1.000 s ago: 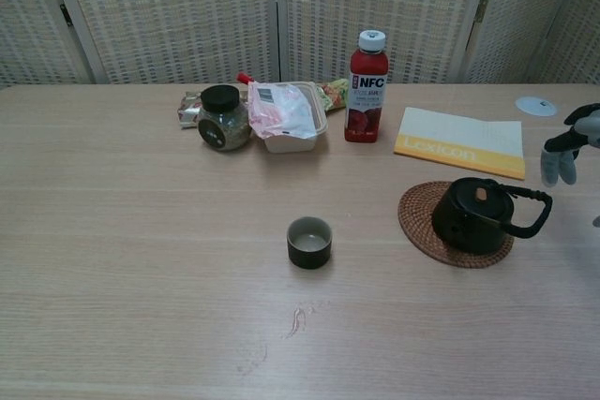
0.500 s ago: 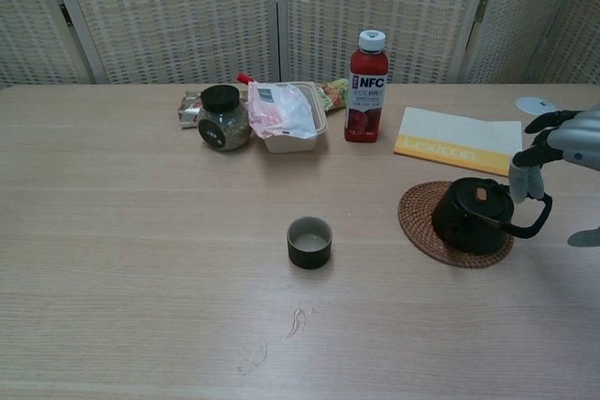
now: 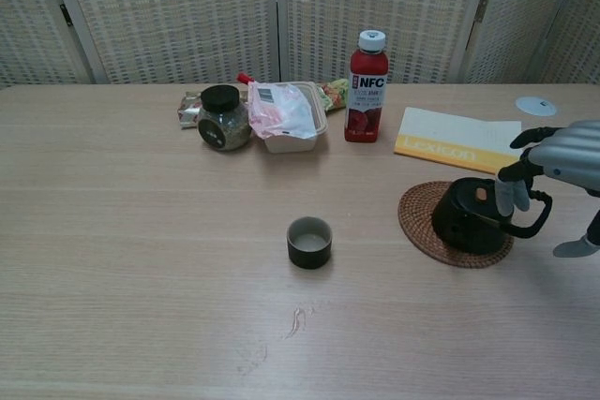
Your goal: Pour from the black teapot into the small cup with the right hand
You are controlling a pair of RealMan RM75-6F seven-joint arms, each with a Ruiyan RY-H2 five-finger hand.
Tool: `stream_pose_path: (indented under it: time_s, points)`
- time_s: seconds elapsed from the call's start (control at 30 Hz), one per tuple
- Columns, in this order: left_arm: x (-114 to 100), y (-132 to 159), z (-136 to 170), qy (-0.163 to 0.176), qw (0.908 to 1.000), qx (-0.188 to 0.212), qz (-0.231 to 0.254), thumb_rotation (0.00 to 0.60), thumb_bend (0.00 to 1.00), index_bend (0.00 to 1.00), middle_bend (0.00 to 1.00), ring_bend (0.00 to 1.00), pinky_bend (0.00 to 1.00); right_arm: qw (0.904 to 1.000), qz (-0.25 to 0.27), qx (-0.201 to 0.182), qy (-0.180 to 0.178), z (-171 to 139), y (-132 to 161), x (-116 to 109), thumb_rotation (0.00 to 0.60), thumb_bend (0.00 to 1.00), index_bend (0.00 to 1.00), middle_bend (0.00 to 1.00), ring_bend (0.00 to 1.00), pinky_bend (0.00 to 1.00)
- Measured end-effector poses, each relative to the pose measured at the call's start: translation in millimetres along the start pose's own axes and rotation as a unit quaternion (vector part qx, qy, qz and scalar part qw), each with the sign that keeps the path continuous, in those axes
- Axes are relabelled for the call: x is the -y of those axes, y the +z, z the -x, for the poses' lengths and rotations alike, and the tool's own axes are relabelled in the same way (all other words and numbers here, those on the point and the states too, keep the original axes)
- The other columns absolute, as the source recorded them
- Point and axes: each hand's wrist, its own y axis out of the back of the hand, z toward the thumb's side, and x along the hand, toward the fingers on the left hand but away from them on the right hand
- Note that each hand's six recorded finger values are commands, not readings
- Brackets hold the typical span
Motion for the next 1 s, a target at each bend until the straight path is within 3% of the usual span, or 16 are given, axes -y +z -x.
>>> stream_pose_path:
  time_s: [0.63,1.0]
  points:
    - [2.4,1.4,0.3,-0.003,1.0000,0.001,0.001,0.600,0.34,0.00,0.00,0.00,0.00,1.0000,-0.003,0.001,0.009,-1.7,-0.8,7.1,0.600,0.00,0.42,0.47,0.36,0.10]
    - [3.1,-1.0,1.9,-0.005,1.0000,-0.001,0.006,0.600,0.34,0.00,0.00,0.00,0.00,0.9999,0.000,0.004,0.012,-1.4,0.3,6.4,0.594,0.00,0.44,0.48,0.36,0.02]
